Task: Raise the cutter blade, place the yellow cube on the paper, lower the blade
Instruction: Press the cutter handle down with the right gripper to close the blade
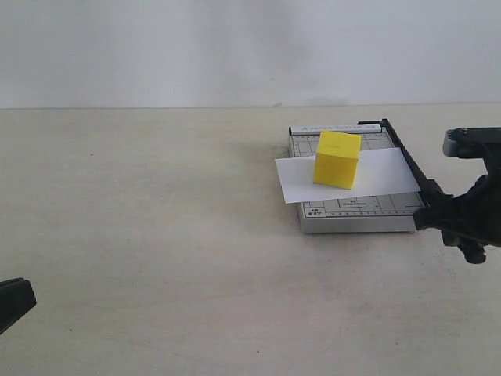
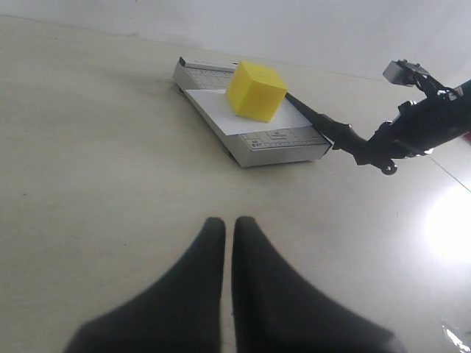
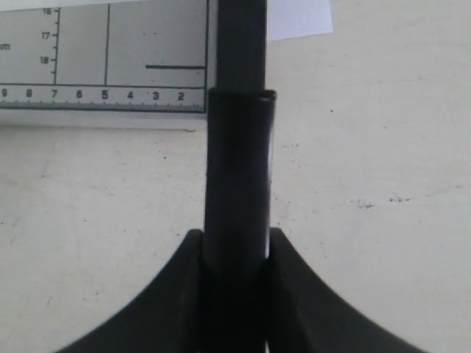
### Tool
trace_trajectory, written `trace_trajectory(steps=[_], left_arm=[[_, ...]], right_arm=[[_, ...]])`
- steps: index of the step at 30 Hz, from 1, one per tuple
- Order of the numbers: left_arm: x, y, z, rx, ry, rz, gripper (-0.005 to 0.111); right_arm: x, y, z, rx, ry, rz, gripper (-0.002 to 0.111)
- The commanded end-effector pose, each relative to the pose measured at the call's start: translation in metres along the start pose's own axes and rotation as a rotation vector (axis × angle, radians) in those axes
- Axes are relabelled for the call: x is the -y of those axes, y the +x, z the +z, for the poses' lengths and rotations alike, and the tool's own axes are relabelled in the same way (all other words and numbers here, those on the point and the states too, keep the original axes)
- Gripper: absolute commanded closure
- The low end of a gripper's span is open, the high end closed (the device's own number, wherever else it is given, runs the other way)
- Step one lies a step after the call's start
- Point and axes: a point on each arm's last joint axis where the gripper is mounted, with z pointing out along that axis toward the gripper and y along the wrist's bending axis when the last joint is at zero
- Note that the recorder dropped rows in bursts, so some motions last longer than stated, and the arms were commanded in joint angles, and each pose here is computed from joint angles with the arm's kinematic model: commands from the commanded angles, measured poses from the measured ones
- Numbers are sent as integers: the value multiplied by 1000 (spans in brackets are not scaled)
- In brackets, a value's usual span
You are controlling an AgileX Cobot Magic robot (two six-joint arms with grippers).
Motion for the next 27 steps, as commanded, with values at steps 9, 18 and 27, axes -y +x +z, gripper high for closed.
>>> trace_trajectory(steps=[9, 18, 27], left_arm=[[0, 1, -1, 5, 0, -19, 102], [0, 0, -1, 6, 1, -19, 102], [0, 0, -1, 6, 1, -19, 102]], right_arm=[[-3, 42, 10, -238, -25, 8, 105], [-5, 38, 11, -206, -51, -2, 35], [-8, 15, -25, -22, -54, -44, 46]])
